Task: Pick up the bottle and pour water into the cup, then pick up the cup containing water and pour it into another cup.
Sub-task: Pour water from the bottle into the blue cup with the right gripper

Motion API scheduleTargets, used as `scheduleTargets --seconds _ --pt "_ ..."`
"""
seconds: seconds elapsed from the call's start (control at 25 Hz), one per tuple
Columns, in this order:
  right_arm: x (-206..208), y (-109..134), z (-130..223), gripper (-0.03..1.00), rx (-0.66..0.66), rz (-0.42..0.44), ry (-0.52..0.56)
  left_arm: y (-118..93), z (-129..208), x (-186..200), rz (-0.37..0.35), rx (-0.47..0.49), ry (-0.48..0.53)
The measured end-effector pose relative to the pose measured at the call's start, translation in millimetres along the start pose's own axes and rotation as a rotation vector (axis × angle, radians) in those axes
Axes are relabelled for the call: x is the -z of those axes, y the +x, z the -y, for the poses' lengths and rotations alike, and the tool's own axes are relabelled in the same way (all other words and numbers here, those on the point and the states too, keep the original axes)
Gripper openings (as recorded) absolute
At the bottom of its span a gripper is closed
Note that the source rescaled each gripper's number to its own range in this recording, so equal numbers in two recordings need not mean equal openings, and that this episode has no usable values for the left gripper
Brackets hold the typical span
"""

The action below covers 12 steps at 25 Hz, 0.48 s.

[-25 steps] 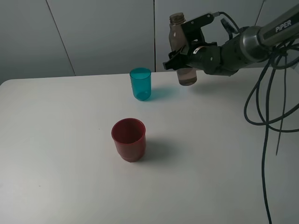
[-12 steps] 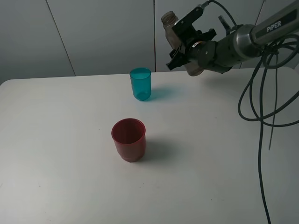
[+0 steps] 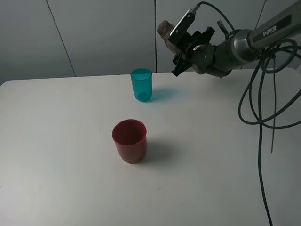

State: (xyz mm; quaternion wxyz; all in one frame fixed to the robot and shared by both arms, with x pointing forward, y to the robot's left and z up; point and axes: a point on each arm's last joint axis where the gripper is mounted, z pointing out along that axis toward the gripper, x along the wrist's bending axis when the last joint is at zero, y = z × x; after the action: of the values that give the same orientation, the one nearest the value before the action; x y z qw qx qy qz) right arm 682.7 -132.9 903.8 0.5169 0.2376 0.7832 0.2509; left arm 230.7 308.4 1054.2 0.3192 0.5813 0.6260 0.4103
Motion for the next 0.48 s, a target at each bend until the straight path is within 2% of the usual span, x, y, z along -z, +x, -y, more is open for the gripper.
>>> scheduleTargets --seconds 0.32,0.48 --pt "-7 25 -3 0.00 0.176 0.003 0.004 0 0 0 0.000 0.000 0.000" --pt "-8 27 -2 0.00 0.215 0.039 0.012 0 0 0 -0.002 -0.001 0.000"
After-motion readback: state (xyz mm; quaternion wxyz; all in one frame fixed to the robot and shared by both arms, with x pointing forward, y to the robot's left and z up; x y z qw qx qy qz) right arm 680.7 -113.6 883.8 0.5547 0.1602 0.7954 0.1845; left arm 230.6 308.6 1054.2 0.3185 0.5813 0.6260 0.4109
